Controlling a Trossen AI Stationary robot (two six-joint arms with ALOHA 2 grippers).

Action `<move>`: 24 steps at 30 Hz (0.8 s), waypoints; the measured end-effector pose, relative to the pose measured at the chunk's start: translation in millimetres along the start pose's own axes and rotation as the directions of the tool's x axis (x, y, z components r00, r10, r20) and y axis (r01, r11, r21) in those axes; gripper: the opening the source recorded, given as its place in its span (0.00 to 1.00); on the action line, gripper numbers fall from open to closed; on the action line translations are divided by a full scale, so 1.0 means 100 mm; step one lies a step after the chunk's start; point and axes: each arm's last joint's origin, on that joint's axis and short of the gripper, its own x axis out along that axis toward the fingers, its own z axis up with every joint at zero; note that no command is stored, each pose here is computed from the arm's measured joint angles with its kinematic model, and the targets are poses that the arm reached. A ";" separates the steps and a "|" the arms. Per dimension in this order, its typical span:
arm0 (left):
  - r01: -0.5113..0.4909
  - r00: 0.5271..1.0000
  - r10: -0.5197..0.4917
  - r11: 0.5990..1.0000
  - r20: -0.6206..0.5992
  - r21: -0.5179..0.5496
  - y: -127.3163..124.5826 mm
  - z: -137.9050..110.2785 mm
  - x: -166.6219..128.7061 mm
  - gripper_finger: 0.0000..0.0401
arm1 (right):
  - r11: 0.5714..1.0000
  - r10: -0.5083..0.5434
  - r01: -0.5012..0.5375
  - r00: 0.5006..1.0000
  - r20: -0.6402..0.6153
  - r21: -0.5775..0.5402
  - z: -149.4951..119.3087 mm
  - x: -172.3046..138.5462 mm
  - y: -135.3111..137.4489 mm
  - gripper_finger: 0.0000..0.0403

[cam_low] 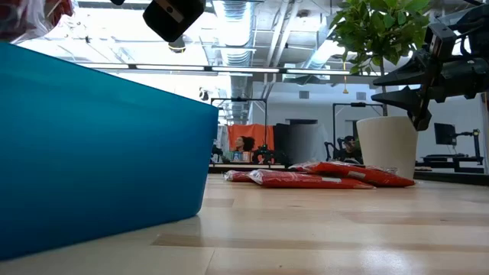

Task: Sort popcorn bags into baskets
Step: Put the red popcorn bag into the blue bin

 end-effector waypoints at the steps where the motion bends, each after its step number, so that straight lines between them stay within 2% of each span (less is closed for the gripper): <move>1: -0.007 1.000 0.007 1.000 -0.004 0.001 0.00 0.00 0.00 0.00 | 1.000 0.000 0.000 1.000 0.000 0.000 0.00 0.00 0.00 0.42; 8: 0.025 0.999 -0.026 1.000 -0.037 -0.019 0.03 -0.02 0.11 0.00 | 1.000 0.000 0.000 1.000 0.000 0.000 0.00 0.00 0.00 0.43; 18: -0.014 0.996 0.011 0.999 -0.089 -0.037 0.09 -0.04 0.21 0.00 | 1.000 0.003 -0.003 1.000 0.001 0.002 0.00 0.00 0.00 0.44; 21: -0.018 0.996 0.013 0.998 -0.093 -0.055 0.09 -0.04 0.22 0.04 | 1.000 0.004 -0.004 1.000 0.001 0.001 0.00 0.00 0.00 0.44; 24: -0.017 0.996 0.012 0.998 -0.094 -0.060 0.10 -0.04 0.22 0.12 | 1.000 0.004 -0.004 1.000 0.000 0.001 0.00 0.00 0.00 0.46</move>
